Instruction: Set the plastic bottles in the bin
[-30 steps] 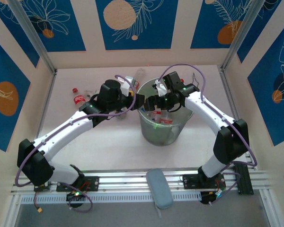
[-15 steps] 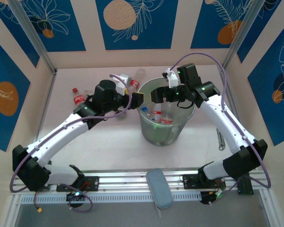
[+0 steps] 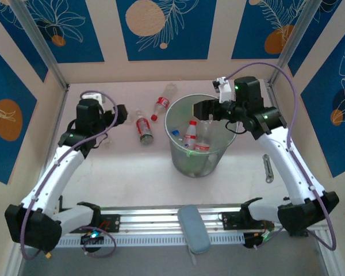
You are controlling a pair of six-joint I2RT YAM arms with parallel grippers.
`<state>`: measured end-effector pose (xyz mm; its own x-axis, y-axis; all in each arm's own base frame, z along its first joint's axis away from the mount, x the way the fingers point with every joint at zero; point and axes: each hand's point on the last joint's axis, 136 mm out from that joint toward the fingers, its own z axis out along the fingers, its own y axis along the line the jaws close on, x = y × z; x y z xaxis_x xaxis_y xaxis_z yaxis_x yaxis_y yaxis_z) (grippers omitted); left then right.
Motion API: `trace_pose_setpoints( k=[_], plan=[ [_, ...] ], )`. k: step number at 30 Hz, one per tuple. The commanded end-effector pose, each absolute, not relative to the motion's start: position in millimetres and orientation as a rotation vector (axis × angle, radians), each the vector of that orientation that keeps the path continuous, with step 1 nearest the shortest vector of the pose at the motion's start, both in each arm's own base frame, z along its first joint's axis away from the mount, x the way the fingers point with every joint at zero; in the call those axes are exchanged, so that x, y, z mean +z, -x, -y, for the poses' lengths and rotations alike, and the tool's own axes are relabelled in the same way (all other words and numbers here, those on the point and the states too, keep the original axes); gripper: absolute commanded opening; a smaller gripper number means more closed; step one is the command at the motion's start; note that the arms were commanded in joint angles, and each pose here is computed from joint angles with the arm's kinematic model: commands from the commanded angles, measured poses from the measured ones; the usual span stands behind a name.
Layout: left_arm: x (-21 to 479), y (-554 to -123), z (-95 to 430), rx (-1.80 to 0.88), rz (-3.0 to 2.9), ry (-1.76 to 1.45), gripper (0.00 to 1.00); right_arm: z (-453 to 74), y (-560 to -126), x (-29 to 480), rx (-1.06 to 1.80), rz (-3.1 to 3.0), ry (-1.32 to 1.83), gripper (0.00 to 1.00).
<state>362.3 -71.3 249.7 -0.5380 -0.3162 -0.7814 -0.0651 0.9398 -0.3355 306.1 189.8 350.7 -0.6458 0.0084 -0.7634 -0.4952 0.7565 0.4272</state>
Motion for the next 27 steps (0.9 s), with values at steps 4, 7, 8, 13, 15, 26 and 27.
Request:
trace_pose_setpoints(
  k=[4,7,8,13,15,26,27],
  plan=[
    [176.6,-377.5,7.2,-0.160,-2.211,0.566,0.94,-176.1,-298.2,373.8,0.797,-2.077,0.341,0.81],
    [152.1,-386.1,-16.2,-0.075,-2.267,0.646,0.96,-166.6,-296.5,373.6,0.778,-2.081,0.313,0.81],
    [143.7,-388.9,-19.9,-0.069,-2.283,0.664,0.96,-162.8,-296.2,372.9,0.774,-2.085,0.300,0.81],
    [106.1,-395.7,-24.1,-0.066,-2.344,0.738,0.98,-151.4,-295.8,367.6,0.773,-2.094,0.247,0.81],
    [91.2,-400.7,-22.4,-0.085,-2.360,0.757,0.97,-148.0,-296.1,366.2,0.768,-2.096,0.234,0.81],
    [50.0,-405.6,-17.8,-0.115,-2.424,0.823,0.82,-137.3,-297.9,356.9,0.747,-2.120,0.205,0.81],
    [49.2,-405.5,-17.9,-0.116,-2.423,0.824,0.79,-137.2,-298.4,356.0,0.748,-2.123,0.202,0.81]
  ],
)
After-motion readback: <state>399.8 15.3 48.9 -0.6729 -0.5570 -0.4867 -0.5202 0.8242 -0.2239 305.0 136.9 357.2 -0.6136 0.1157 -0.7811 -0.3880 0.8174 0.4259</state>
